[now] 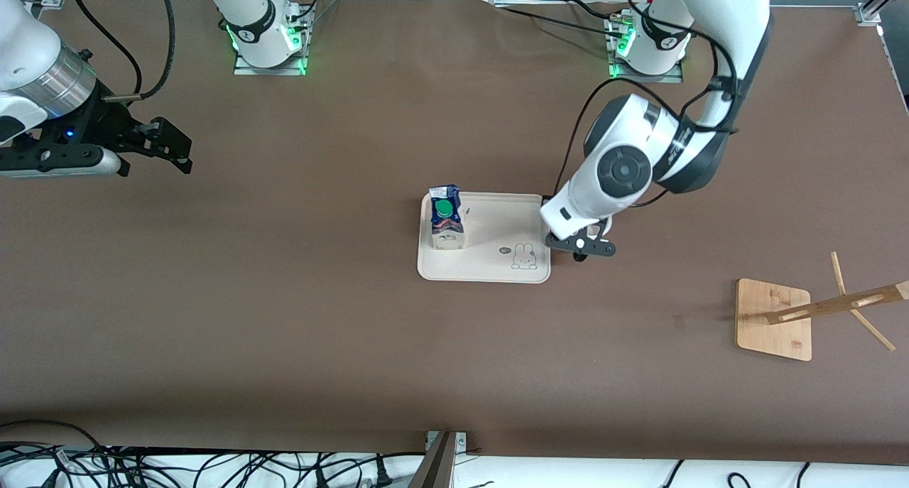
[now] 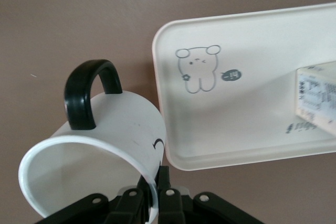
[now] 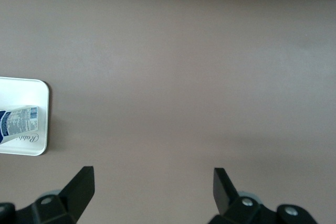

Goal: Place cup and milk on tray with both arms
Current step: 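Carry the mug to the tray beside the carton and lower it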

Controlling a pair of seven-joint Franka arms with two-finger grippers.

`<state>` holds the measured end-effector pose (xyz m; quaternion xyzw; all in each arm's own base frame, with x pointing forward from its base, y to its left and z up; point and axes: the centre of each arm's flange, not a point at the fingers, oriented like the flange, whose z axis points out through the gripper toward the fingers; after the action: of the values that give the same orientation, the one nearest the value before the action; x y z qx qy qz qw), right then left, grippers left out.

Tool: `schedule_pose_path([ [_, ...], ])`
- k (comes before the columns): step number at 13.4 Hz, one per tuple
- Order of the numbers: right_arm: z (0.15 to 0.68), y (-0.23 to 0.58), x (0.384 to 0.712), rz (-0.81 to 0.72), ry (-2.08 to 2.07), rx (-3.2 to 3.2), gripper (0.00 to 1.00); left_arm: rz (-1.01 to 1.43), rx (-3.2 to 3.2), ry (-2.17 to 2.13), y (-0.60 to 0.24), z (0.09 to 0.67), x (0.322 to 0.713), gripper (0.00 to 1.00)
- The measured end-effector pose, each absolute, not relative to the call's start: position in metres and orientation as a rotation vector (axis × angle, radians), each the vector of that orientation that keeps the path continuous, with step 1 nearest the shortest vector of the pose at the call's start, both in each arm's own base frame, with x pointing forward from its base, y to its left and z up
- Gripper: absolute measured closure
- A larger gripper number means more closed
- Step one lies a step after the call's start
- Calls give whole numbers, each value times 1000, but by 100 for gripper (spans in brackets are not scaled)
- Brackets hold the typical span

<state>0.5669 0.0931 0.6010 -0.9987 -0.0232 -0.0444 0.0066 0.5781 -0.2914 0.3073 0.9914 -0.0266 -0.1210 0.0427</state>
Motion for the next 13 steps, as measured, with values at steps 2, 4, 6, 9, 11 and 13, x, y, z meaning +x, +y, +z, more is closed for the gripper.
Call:
schedule_pose_path([
  [2, 601, 93, 567, -133, -73, -3125, 0, -459, 2968, 111, -294, 285, 583, 92],
  [4, 598, 93, 564, -92, -73, -3130, 0, -495, 2958, 142, -306, 270, 582, 92],
  [6, 597, 92, 563, -78, -73, -3132, 0, -499, 2958, 109, -326, 267, 577, 92],
  [9, 597, 92, 563, -77, -73, -3132, 0, -468, 2948, 91, -336, 277, 581, 92],
  [11, 597, 92, 563, -77, -73, -3132, 0, -464, 2944, 87, -339, 279, 581, 92],
  [13, 597, 92, 563, -77, -73, -3132, 0, -455, 2941, 80, -344, 276, 580, 92],
])
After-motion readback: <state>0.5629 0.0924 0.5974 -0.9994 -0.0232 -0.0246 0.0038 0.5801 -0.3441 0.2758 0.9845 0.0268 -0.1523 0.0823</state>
